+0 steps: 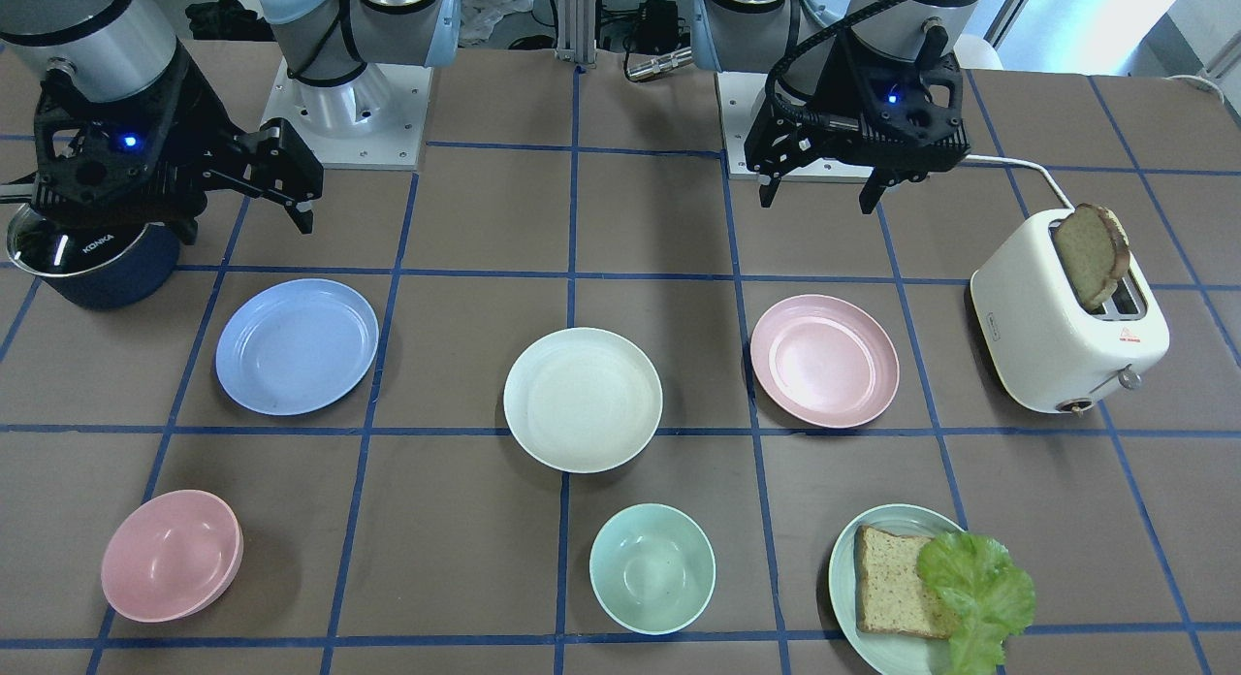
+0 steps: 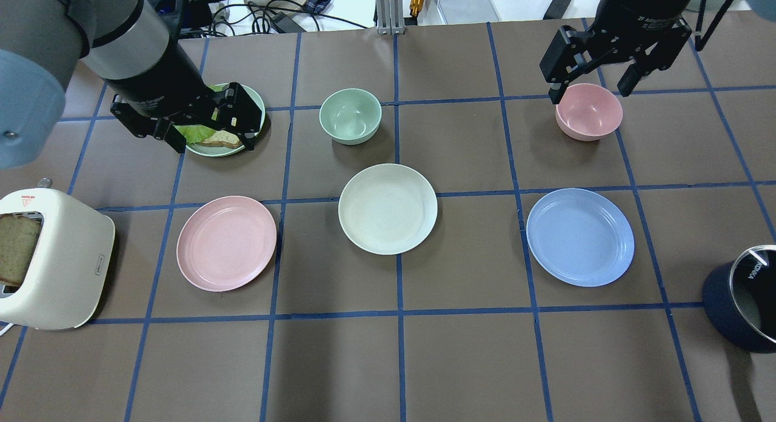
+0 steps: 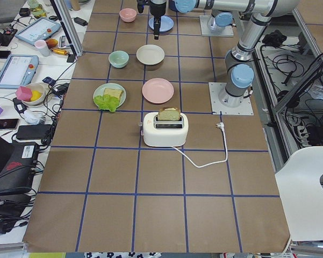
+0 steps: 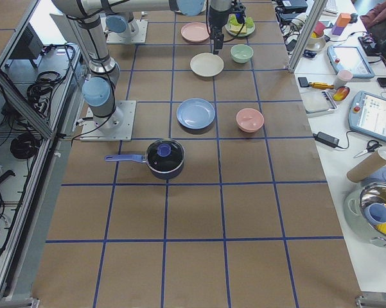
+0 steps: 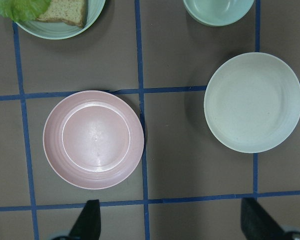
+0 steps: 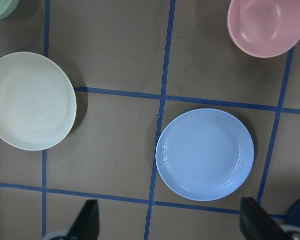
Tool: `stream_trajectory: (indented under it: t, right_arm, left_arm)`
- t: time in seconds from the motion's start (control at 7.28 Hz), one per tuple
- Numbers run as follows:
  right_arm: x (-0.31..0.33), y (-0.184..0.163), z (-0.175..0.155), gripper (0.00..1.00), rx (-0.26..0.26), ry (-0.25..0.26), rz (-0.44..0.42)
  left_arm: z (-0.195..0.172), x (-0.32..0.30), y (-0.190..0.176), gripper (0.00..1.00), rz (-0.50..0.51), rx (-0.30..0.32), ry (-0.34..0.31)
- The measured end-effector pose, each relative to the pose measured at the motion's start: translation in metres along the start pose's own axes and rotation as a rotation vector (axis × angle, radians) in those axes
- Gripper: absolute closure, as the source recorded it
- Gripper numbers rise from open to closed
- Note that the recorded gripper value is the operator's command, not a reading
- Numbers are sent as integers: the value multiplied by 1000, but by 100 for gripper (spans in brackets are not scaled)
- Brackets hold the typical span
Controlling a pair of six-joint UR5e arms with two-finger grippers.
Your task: Stack three plates with pink and blue
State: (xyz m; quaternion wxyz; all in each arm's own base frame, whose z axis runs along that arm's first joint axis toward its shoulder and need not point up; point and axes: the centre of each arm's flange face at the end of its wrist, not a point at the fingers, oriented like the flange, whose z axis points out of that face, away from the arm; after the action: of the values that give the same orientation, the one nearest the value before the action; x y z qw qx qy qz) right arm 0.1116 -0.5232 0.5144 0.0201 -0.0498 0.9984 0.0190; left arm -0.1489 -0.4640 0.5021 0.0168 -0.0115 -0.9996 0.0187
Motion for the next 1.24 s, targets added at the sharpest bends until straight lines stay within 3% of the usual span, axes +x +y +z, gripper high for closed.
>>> stream_trajectory:
  t: [1.24]
  right_arm:
    - [0,4,-9,0,17,23,9]
  left_arm:
    - [-2,-2,2,0,-4,-2,-7]
